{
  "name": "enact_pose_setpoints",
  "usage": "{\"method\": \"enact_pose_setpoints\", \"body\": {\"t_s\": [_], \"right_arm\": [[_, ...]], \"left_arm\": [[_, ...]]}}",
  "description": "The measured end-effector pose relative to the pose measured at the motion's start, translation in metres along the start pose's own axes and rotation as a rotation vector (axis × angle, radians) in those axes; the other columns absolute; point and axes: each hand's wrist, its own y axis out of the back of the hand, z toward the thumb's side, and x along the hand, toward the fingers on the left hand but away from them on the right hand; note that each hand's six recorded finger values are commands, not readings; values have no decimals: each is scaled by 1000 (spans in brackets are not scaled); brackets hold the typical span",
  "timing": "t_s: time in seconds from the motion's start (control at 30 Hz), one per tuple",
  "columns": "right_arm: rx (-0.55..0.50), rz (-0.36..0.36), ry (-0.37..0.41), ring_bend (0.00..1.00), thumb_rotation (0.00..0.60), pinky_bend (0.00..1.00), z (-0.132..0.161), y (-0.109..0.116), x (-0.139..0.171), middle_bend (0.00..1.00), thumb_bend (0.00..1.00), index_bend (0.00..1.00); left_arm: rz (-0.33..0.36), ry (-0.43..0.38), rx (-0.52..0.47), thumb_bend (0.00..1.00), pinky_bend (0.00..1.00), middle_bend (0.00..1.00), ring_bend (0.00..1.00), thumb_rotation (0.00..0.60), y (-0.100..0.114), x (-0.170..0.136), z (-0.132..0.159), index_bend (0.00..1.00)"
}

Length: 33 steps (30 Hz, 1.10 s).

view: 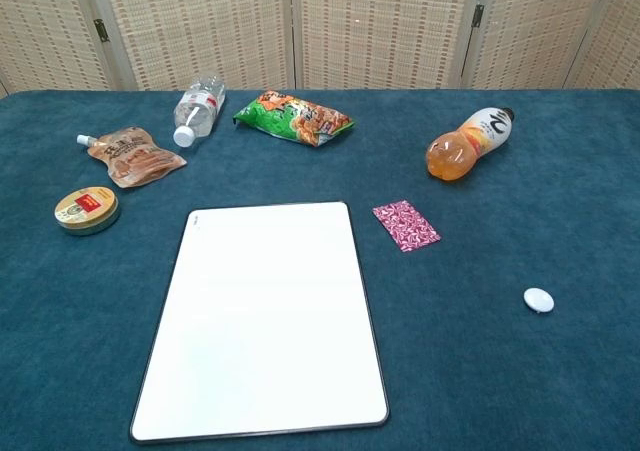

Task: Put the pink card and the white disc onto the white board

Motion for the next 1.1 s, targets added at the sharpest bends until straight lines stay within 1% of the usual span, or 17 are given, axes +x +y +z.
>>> {"method": "enact_pose_setpoints", "body": {"t_s": [0.2, 0.43, 0.6, 0.83, 0.93, 1.1], "right_arm": [[4, 17, 15, 80, 600, 0, 4, -4, -2, 170, 286, 230], [6, 21, 28, 81, 600, 0, 7, -4, -4, 170, 285, 230], [17, 49, 52, 80, 600, 0, 12, -10, -10, 170, 285, 229], [55, 99, 145, 81, 600, 0, 36, -17, -33, 170, 286, 230], [86, 136, 200, 80, 600, 0, 53, -23, -48, 170, 286, 230], [146, 225, 299, 77, 600, 0, 89, -41, -77, 164, 285, 230]], "left_arm": [[-9, -3, 0, 315, 0, 28, 61, 600, -3, 0, 1, 136], [-9, 2, -4, 316, 0, 27, 61, 600, -4, -1, -1, 136], [-12, -2, -6, 316, 0, 28, 61, 600, -5, -1, 0, 135], [-14, -2, -15, 315, 0, 27, 61, 600, -6, -1, 0, 135], [-11, 2, -23, 316, 0, 27, 61, 600, -6, -2, -1, 135], [-8, 6, -26, 316, 0, 28, 61, 600, -5, -4, -5, 135]]}}
